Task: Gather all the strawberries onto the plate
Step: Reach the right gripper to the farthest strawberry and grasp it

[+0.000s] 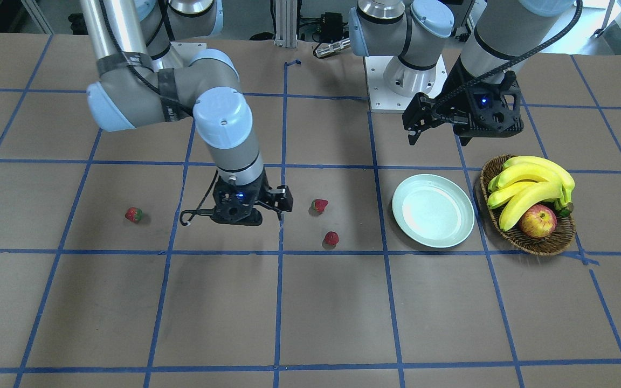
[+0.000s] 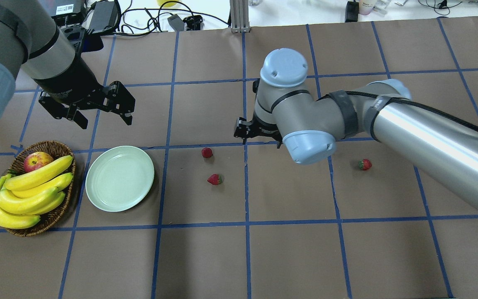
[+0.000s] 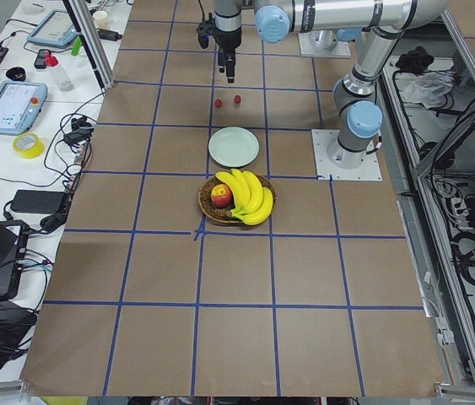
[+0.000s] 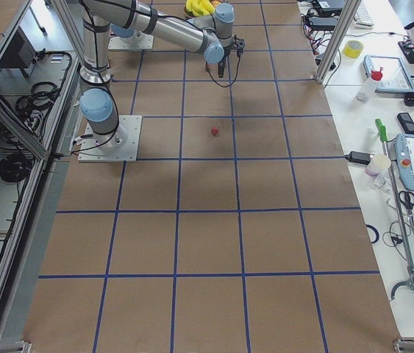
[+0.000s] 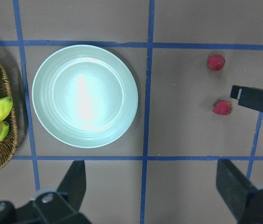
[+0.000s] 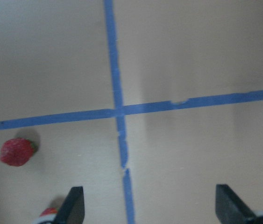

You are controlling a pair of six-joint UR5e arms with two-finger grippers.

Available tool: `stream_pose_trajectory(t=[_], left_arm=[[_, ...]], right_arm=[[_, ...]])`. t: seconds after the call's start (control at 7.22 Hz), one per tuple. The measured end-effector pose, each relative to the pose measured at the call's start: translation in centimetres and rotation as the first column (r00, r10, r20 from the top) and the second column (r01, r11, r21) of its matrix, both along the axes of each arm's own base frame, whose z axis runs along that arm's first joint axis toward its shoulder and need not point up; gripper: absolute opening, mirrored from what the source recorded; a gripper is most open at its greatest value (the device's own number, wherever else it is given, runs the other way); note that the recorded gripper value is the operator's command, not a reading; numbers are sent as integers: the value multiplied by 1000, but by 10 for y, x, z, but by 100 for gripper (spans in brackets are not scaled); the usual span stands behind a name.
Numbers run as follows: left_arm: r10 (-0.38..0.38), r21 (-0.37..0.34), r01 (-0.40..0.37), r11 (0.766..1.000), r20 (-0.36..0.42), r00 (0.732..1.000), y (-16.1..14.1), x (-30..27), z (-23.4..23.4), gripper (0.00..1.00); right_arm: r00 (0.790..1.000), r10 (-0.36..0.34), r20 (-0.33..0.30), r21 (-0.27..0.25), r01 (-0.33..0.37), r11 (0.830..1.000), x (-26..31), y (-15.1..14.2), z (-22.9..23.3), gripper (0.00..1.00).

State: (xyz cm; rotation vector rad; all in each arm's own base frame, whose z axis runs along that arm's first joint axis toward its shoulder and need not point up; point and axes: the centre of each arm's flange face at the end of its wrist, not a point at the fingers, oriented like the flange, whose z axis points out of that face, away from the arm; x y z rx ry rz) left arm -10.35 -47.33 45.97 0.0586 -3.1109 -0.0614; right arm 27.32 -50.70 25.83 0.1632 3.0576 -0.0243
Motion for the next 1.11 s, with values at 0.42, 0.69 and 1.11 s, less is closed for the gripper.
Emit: stream_pose_trajectory(t=[0.42,0.69,1.11], left_arm=[[1,0,-1,1000,-2,1000,0,0,0,100],[1,0,-1,1000,-1,1000,0,0,0,100],[0,2,0,1000,-1,1000,0,0,-1,100]], right_arm=[[990,111,-90,58,-106,993,-142,9,-14,99],[982,160,-98,93,-151,984,-207,20,-33,98],[973,210,-91,94,-202,975,-231,35,-60,90]])
